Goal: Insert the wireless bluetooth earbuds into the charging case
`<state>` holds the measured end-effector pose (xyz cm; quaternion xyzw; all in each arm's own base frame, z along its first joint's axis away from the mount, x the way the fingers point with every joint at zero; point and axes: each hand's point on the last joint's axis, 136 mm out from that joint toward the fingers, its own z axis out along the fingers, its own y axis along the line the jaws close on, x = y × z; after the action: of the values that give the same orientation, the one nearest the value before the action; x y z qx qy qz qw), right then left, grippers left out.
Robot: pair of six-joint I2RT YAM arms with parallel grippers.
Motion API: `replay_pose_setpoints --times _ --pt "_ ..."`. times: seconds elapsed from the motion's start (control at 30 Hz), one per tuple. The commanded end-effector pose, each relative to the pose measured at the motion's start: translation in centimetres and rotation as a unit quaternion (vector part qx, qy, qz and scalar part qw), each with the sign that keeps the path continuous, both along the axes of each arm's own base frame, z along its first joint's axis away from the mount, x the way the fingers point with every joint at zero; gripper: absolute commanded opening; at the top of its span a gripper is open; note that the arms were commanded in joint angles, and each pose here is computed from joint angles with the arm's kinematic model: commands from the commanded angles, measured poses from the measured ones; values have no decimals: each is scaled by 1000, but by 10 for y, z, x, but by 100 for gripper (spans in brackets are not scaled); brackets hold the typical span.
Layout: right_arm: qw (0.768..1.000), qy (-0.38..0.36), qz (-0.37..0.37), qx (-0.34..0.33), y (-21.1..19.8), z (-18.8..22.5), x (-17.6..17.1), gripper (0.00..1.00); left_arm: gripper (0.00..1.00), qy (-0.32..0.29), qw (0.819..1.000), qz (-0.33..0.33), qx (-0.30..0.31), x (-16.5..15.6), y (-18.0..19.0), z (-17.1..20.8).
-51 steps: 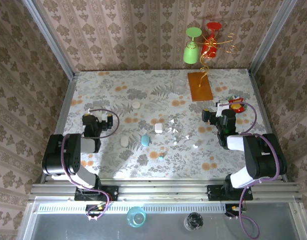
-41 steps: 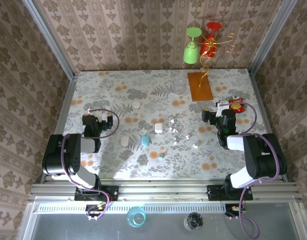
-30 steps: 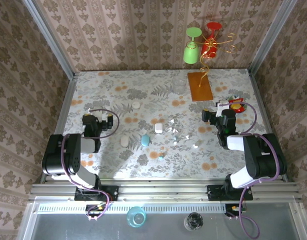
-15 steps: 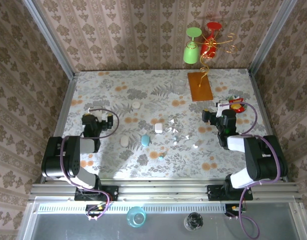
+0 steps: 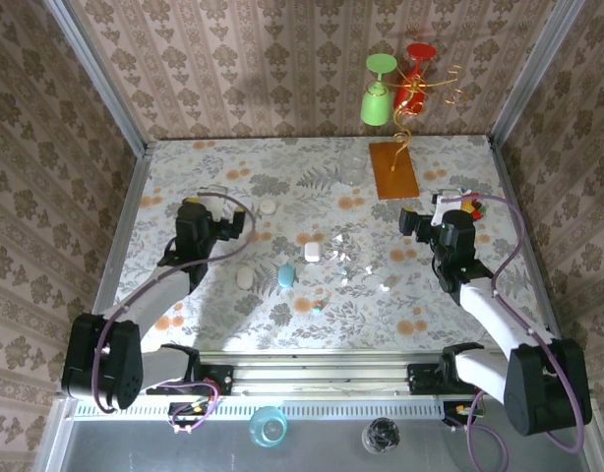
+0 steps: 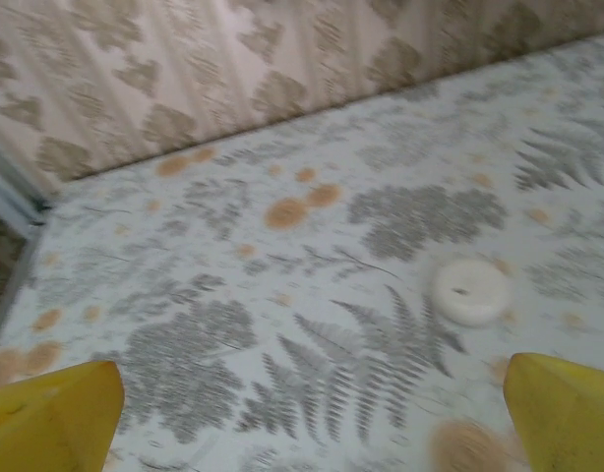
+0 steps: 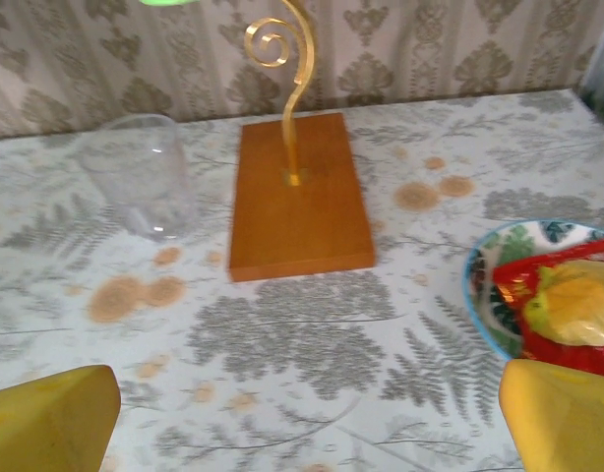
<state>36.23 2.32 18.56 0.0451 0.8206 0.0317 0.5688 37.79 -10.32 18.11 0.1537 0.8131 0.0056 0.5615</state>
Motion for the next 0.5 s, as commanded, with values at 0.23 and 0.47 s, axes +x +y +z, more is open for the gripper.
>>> replay_pose_setpoints --times 0.23,0.47 --pt "986 101 123 59 92 -7 -26 100 100 171 985 -25 -22 -58 -94 -36" --pt "984 130 103 67 91 -27 -24 100 96 276 959 -29 -61 -98 -142 -64"
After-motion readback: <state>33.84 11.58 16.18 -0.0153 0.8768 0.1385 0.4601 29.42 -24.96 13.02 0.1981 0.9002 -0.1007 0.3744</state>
